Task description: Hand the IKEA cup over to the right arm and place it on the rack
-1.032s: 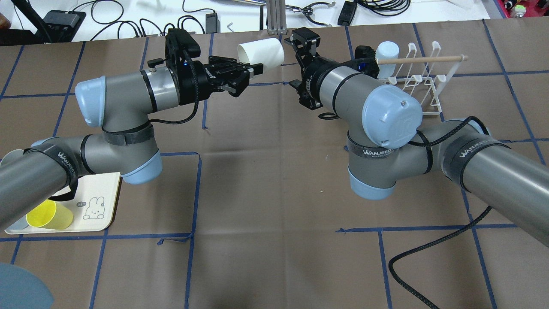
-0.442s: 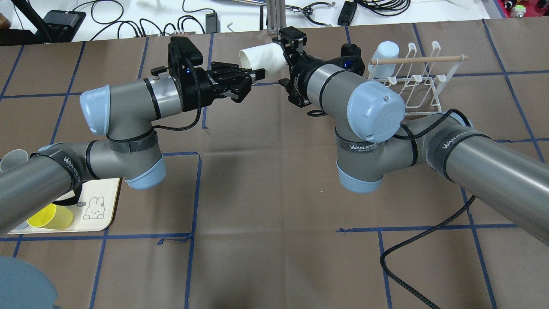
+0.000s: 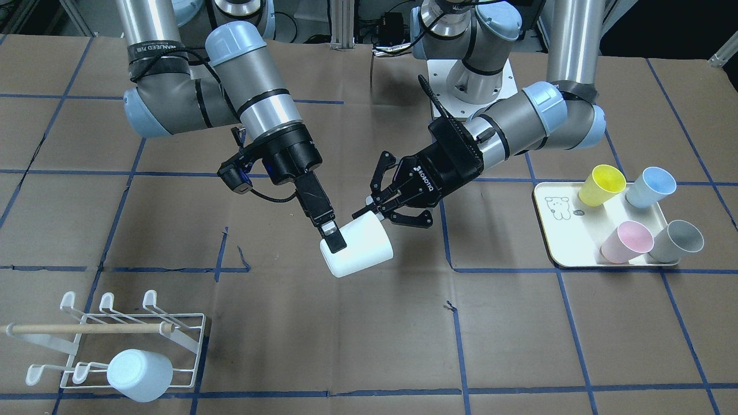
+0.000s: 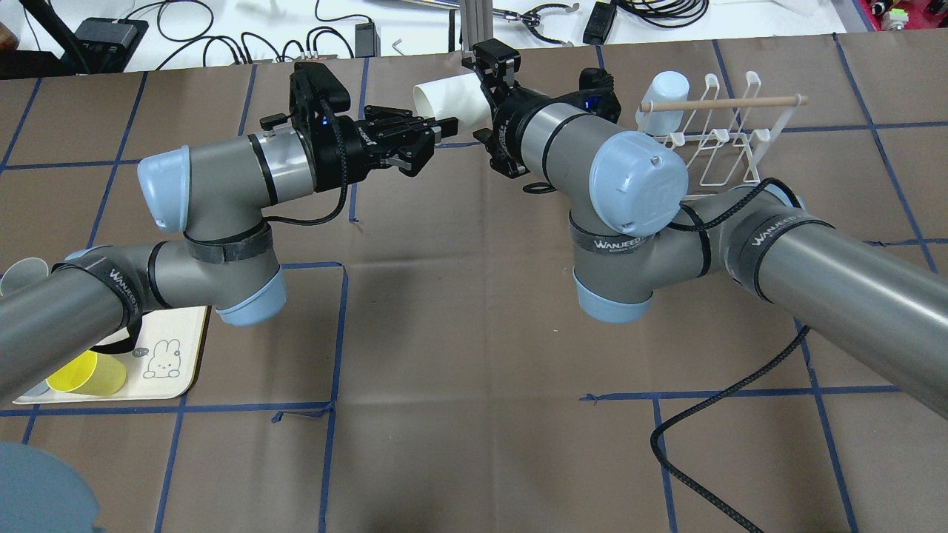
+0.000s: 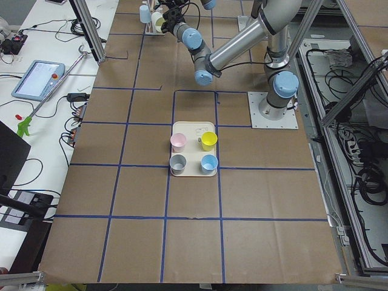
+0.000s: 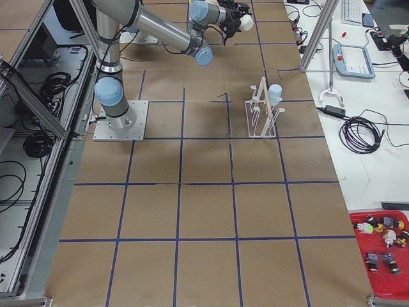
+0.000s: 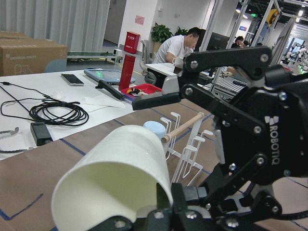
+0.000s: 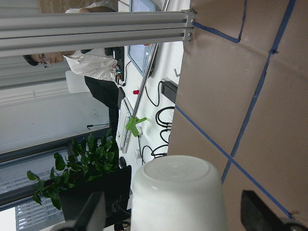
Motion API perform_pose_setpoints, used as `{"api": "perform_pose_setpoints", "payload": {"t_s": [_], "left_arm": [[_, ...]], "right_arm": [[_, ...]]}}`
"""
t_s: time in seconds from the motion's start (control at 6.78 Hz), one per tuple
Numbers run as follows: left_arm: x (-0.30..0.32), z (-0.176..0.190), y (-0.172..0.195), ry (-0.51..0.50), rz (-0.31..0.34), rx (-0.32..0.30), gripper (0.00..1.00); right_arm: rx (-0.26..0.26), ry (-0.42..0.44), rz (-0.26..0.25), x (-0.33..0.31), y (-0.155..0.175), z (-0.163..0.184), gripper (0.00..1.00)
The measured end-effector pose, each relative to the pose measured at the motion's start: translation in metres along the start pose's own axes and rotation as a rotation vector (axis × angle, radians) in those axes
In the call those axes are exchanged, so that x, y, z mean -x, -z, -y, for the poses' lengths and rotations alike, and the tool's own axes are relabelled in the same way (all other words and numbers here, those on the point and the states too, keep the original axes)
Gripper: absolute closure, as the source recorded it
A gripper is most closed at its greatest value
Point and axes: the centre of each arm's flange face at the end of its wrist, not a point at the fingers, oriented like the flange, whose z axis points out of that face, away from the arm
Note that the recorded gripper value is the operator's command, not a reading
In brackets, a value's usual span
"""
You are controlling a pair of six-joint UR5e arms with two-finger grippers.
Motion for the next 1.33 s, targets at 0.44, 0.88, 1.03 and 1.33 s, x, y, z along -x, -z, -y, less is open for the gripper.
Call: {"api": "perform_pose_setpoints", "payload": {"t_s": [0.44, 0.88, 1.03, 1.33], "left_arm": [[0.000, 0.000, 0.000, 0.002, 0.000, 0.000, 1.00], [0.000, 0.000, 0.000, 0.008, 0.001, -0.001, 1.00], [0.000, 0.001, 0.000, 0.010, 0.001, -0.001, 1.00], [0.000, 0.001, 0.000, 0.011, 0.001, -0.001, 1.00]], "right_arm": [[0.015, 0.005, -0.012, -0.005, -0.018, -0.005, 0.01], [0.010, 0.007, -0.010, -0.004, -0.022, -0.004, 0.01], [0.009, 0.007, -0.009, -0.003, -0.022, -0.003, 0.01], [0.009, 0.007, -0.010, -0.004, -0.022, -0.003, 0.33]]}}
